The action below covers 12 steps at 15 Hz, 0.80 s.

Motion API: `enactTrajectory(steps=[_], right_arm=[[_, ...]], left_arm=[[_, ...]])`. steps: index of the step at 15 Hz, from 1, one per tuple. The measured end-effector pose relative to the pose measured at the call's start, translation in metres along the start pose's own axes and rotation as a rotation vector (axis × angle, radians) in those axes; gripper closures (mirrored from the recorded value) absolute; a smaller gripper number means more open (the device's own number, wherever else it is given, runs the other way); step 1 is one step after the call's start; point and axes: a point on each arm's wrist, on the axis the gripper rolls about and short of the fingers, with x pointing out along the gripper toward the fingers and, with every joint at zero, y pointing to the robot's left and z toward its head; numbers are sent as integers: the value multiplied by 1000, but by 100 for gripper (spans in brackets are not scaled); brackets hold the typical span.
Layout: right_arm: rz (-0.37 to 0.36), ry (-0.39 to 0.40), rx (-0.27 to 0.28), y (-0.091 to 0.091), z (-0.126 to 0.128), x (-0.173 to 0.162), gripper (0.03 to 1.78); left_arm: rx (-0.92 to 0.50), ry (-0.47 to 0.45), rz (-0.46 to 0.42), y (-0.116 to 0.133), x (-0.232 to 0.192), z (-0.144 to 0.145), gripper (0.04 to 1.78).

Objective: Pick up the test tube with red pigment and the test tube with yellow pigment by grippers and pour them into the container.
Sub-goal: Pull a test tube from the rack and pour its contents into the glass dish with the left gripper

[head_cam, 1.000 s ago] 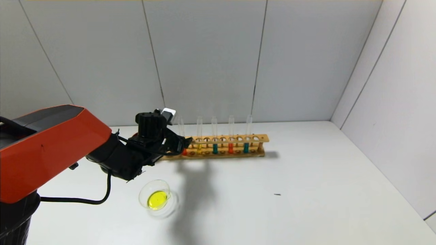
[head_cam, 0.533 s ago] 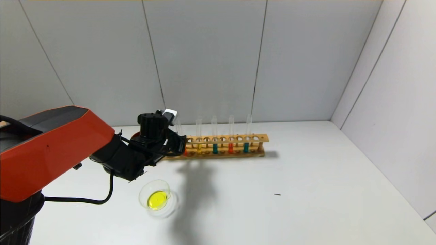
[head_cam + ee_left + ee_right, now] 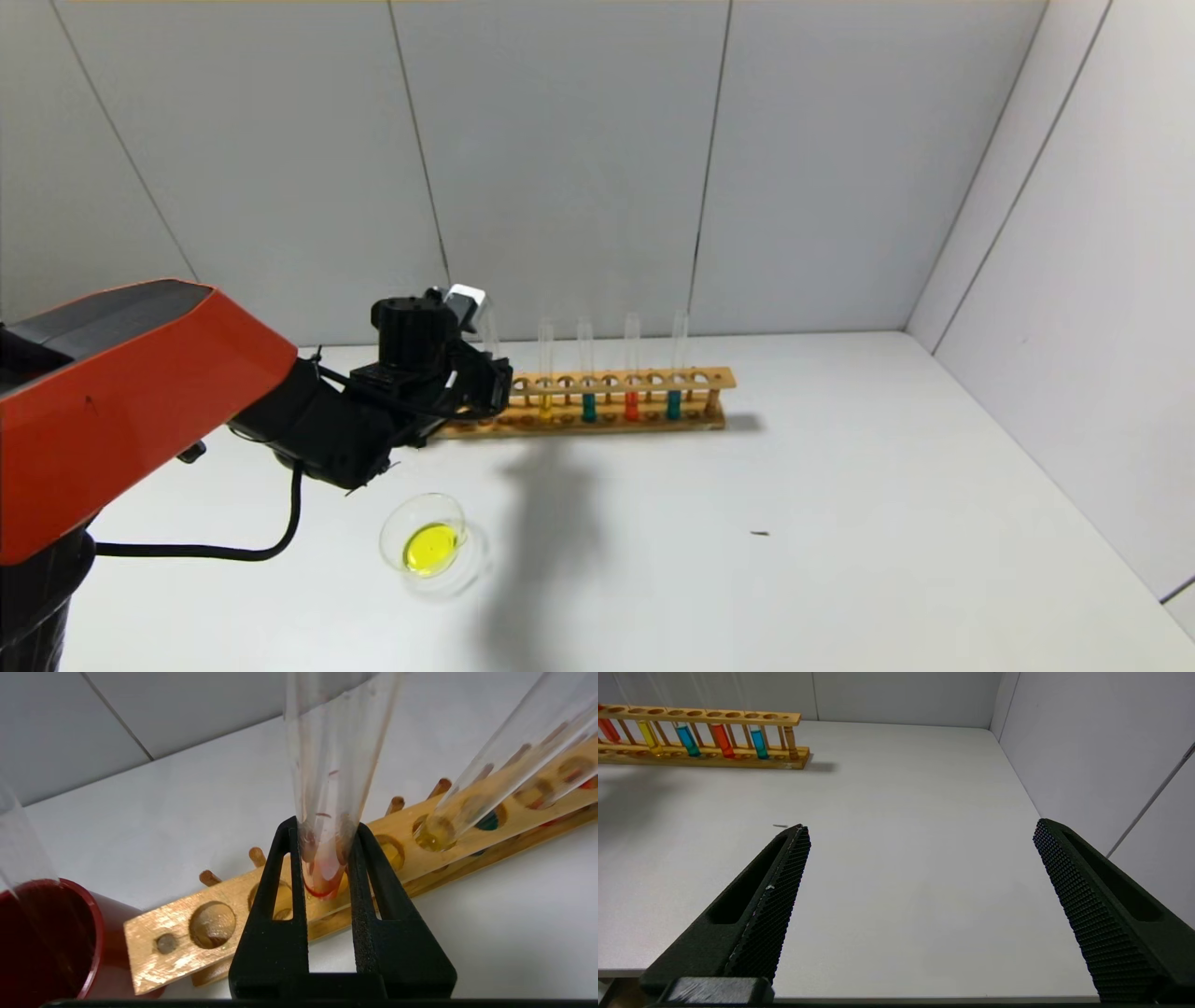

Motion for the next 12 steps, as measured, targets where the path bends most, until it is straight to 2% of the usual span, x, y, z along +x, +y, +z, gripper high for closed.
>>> enactTrajectory(steps=[4, 9, 12], right_arm=[[0, 0, 0, 0, 0, 0, 6], [0, 0, 0, 0, 0, 0, 6], [0, 0, 0, 0, 0, 0, 6]], left_arm=[[18, -53, 6, 3, -18, 26, 151], [104, -129, 23, 8, -48, 66, 151], [139, -138, 33, 13, -71, 86, 151]])
